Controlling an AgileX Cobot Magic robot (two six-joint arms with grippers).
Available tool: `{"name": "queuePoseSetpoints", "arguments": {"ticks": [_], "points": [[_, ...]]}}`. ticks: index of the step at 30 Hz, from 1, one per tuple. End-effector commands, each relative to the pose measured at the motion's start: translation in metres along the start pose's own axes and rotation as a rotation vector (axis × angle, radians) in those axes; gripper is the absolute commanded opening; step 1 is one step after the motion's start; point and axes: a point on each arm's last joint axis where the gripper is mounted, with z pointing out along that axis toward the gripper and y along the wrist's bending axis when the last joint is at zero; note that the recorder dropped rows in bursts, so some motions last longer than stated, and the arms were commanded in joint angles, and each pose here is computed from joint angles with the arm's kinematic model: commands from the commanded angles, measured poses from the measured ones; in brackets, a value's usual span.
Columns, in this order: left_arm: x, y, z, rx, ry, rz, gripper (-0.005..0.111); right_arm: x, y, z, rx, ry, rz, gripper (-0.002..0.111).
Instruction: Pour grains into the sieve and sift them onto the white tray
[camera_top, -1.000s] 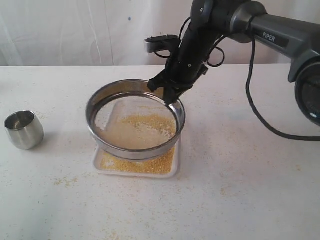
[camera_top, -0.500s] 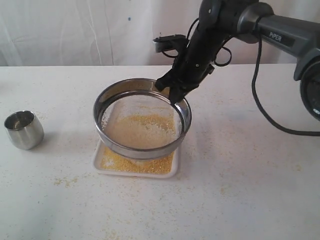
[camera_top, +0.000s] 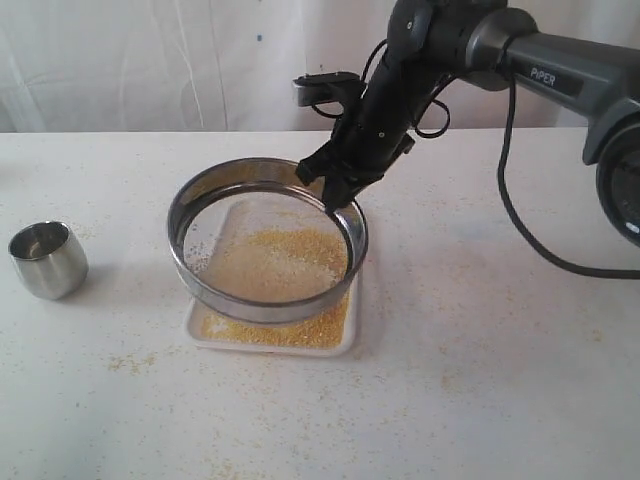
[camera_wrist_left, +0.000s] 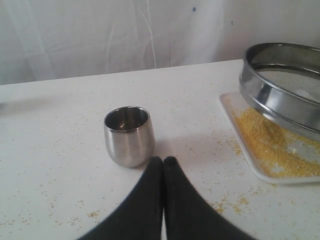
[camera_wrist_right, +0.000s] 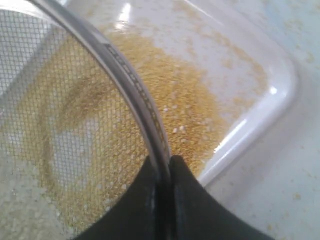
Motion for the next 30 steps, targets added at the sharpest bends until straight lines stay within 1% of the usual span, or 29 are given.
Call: {"name": "queuePoseSetpoints", "arguments": {"ticks": [1,2,3,4,5,6,7,8,10,11,12,13,14,15,16,17,18,19,20,21,22,23,24,25,26,27,28,29,30], "points": [[0.000,0.000,0.000,0.004,-0.007,-0.005,0.000,0.000,-0.009,-0.009,0.126,-0.022,0.270,0.000],[0.000,0.000,0.000,0.004,-0.007,-0.005,0.000,0.000,-0.003,-0.008,0.068,-0.007,0.283,0.000],[0.000,0.000,0.000,0.004,-0.007,-0.005,0.000,-0.001,0.012,-0.007,-0.070,0.002,0.084,0.000],[0.000,0.000,0.000,0.004,-0.007,-0.005,0.000,-0.003,0.018,-0.006,-0.121,-0.027,-0.113,0.000],[0.000,0.000,0.000,0.004,-0.007,-0.005,0.000,-0.001,0.018,-0.005,-0.089,-0.005,-0.125,0.000],[0.000,0.000,0.000,0.004,-0.007,-0.005,0.000,0.001,0.007,-0.005,0.031,0.017,0.017,0.000],[0.000,0.000,0.000,0.004,-0.007,-0.005,0.000,-0.002,-0.004,-0.006,0.134,-0.024,0.201,0.000],[0.000,0.000,0.000,0.004,-0.007,-0.005,0.000,-0.001,-0.006,-0.006,0.152,-0.033,0.331,0.000],[0.000,0.000,0.000,0.004,-0.007,-0.005,0.000,-0.001,0.018,-0.005,-0.087,0.002,0.011,0.000],[0.000,0.000,0.000,0.004,-0.007,-0.005,0.000,-0.002,0.021,-0.005,-0.118,-0.021,-0.146,0.000],[0.000,0.000,0.000,0.004,-0.007,-0.005,0.000,0.000,0.016,-0.005,-0.065,0.009,-0.138,0.000],[0.000,0.000,0.000,0.004,-0.007,-0.005,0.000,0.003,0.007,-0.005,0.025,0.037,0.016,0.000],[0.000,0.000,0.000,0.004,-0.007,-0.005,0.000,-0.001,-0.005,-0.006,0.144,-0.020,0.248,0.000],[0.000,0.000,0.000,0.004,-0.007,-0.005,0.000,0.001,-0.004,-0.006,0.140,-0.011,0.325,0.000],[0.000,0.000,0.000,0.004,-0.007,-0.005,0.000,0.002,0.004,-0.005,0.050,0.026,0.182,0.000],[0.000,0.000,0.000,0.004,-0.007,-0.005,0.000,0.001,0.014,-0.005,-0.043,0.021,-0.068,0.000],[0.000,0.000,0.000,0.004,-0.007,-0.005,0.000,0.001,0.014,-0.003,-0.035,0.028,-0.158,0.000],[0.000,0.000,0.000,0.004,-0.007,-0.005,0.000,0.005,0.006,-0.004,0.059,0.070,-0.048,0.000],[0.000,0.000,0.000,0.004,-0.007,-0.005,0.000,0.004,-0.007,-0.005,0.191,0.038,0.130,0.000],[0.000,0.000,0.000,0.004,-0.007,-0.005,0.000,0.002,-0.010,-0.006,0.214,0.000,0.329,0.000],[0.000,0.000,0.000,0.004,-0.007,-0.005,0.000,0.002,0.000,-0.004,0.099,0.018,0.229,0.000],[0.000,0.000,0.000,0.004,-0.007,-0.005,0.000,0.002,0.011,-0.004,-0.019,0.034,-0.036,0.000],[0.000,0.000,0.000,0.004,-0.007,-0.005,0.000,0.000,0.016,-0.004,-0.064,0.010,-0.180,0.000],[0.000,0.000,0.000,0.004,-0.007,-0.005,0.000,0.001,0.003,-0.004,0.088,0.029,0.043,0.000],[0.000,0.000,0.000,0.004,-0.007,-0.005,0.000,0.000,-0.006,-0.005,0.178,-0.013,0.283,0.000],[0.000,0.000,0.000,0.004,-0.007,-0.005,0.000,0.001,-0.002,-0.005,0.135,0.000,0.268,0.000],[0.000,0.000,0.000,0.004,-0.007,-0.005,0.000,0.001,0.011,-0.005,-0.008,0.025,0.081,0.000],[0.000,0.000,0.000,0.004,-0.007,-0.005,0.000,-0.001,0.018,-0.005,-0.069,0.005,-0.149,0.000],[0.000,0.000,0.000,0.004,-0.007,-0.005,0.000,0.003,0.011,-0.002,0.014,0.049,-0.003,0.000]]}}
